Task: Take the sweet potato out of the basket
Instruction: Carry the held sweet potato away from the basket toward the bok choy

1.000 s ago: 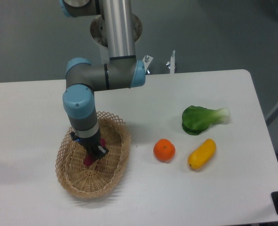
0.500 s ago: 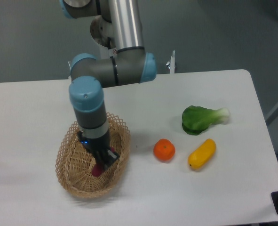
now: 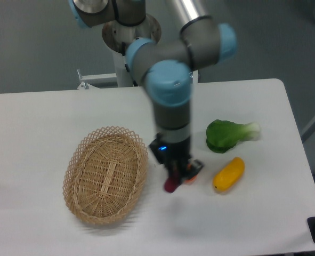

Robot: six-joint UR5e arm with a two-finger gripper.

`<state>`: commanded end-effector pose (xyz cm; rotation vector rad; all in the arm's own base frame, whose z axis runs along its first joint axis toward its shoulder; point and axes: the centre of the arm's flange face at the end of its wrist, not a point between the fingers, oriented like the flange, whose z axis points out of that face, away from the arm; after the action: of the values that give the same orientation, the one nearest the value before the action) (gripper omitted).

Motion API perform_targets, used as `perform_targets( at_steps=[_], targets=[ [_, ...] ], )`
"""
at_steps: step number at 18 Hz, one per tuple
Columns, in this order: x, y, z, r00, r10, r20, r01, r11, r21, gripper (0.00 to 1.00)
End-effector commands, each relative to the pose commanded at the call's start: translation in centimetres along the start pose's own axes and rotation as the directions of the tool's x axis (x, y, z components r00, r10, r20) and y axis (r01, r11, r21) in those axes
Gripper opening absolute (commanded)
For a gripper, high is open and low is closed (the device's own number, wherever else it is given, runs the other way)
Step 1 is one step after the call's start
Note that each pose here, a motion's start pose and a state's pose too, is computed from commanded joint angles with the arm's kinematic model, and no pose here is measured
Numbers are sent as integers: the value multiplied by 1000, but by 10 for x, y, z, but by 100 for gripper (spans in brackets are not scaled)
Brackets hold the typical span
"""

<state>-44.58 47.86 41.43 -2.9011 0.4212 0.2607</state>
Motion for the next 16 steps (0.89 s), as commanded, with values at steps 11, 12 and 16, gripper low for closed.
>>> perform_targets(
  at_steps=[11,12,16],
  targets=[
    [-26,62,-15,998,62,1,-62,998,-30,10],
    [-26,62,-15,998,62,1,-62,998,-30,10],
    [-25,60,-15,998,66,6,-65,997,-28,10]
  ],
)
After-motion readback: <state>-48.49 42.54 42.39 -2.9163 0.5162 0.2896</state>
